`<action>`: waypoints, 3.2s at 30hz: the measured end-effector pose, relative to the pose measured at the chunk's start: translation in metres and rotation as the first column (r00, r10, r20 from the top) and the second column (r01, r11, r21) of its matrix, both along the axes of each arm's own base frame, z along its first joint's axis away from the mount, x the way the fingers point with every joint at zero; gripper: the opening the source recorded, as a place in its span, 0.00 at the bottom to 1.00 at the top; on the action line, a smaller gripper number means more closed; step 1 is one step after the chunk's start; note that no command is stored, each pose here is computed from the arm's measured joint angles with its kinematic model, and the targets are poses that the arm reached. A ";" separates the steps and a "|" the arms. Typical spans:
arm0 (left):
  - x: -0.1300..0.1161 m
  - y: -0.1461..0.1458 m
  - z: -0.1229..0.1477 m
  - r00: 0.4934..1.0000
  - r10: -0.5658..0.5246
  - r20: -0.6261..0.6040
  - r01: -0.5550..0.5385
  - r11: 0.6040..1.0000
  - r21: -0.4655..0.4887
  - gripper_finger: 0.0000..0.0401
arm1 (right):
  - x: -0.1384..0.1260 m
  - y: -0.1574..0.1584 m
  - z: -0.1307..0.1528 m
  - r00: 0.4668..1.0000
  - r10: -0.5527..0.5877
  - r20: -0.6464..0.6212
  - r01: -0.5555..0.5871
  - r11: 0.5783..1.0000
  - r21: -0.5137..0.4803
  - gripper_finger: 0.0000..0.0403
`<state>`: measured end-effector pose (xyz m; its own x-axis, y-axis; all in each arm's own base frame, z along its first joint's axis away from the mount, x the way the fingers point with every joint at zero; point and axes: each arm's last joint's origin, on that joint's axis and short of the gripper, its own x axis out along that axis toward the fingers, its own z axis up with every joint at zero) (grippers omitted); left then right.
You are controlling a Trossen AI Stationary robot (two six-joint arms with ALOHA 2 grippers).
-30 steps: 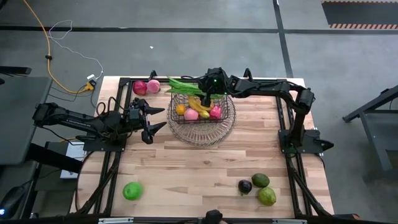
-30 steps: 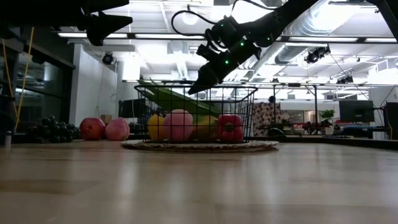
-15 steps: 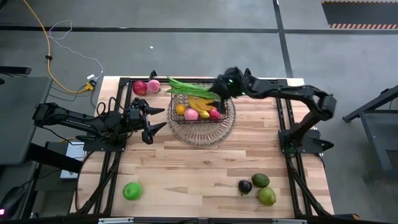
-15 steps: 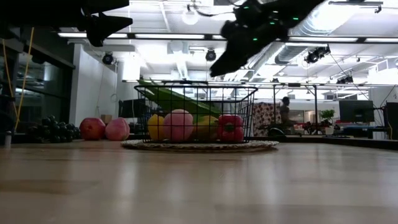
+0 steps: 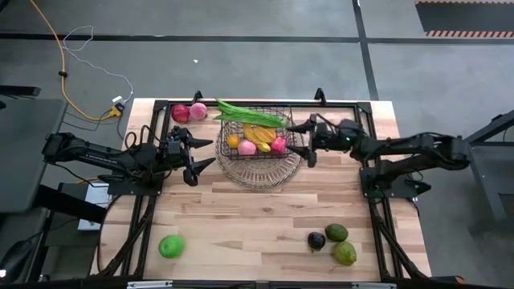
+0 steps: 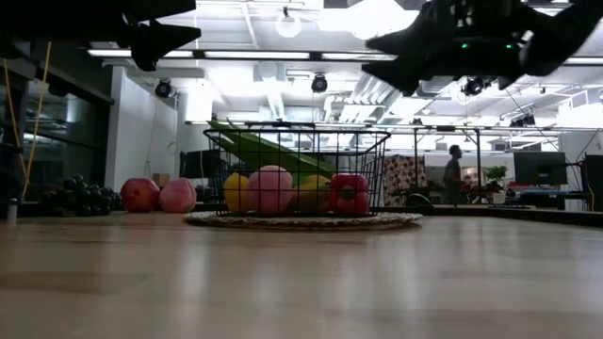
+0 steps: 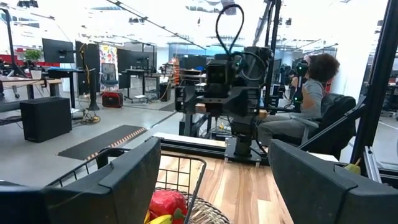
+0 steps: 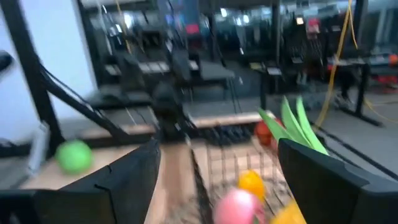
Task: Build produce basket
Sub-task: Put the apple into the wire basket
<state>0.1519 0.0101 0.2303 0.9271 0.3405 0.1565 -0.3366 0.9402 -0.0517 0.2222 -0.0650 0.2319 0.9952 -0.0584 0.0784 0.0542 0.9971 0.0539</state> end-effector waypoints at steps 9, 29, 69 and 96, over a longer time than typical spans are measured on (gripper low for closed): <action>0.000 0.000 0.000 1.000 0.012 -0.022 -0.011 0.998 0.055 0.71 | -0.002 0.014 -0.005 0.999 0.052 0.015 -0.052 0.999 -0.011 0.78; 0.000 0.000 0.000 1.000 -0.008 -0.011 0.008 1.000 0.028 0.71 | -0.002 0.015 -0.005 0.998 0.058 0.014 -0.058 0.998 -0.012 0.78; 0.046 -0.093 0.026 0.466 -0.465 -0.753 0.036 0.860 -0.509 0.88 | -0.002 0.015 -0.007 0.998 0.057 0.000 -0.057 0.998 -0.003 0.78; -0.011 -0.197 -0.014 0.108 -0.598 -0.794 -0.372 0.717 -0.590 0.88 | -0.001 0.015 -0.011 0.998 0.053 -0.046 -0.054 0.998 -0.014 0.78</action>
<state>0.1407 -0.1870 0.2162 0.1179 -0.2542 -0.9599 -0.4338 0.8564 -0.2801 0.2209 -0.0500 0.2209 0.9994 -0.0039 0.0334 0.0026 0.9993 0.0374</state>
